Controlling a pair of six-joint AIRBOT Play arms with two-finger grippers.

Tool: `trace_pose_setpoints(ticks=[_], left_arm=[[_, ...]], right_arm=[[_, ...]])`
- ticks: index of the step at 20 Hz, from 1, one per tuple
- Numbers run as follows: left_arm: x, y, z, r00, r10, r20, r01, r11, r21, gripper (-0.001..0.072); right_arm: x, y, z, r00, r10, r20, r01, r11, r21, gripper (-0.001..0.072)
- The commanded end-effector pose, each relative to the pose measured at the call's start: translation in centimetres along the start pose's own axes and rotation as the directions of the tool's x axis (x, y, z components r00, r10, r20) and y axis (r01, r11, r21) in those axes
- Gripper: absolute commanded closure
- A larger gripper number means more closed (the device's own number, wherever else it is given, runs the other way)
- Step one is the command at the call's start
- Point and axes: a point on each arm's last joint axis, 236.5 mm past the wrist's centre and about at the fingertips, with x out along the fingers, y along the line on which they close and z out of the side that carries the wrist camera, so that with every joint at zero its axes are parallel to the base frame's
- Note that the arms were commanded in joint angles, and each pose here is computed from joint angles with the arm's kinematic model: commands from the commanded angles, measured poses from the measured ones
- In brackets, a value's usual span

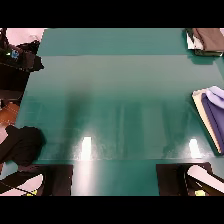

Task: Fold the shirts.

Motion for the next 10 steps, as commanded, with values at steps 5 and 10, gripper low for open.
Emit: trace_pose_setpoints(ticks=[5,10], left_arm=[[0.0,0.0,0.0,1.0,0.0,-0.001,0.0,1.0,0.001,0.0681],[0.0,0.2,0.9,0.999,0.009,0.039,-0.009,1.0,-0.001,0.068]], right_arm=[[-0.1,-1.7,-0.9,0.997,-0.072,-0.037,0.073,0.997,0.019,0.0116],[-0.6,5.1,-0.5,0.976,0.217,-0.021,-0.217,0.976,0.007,0.0133]])
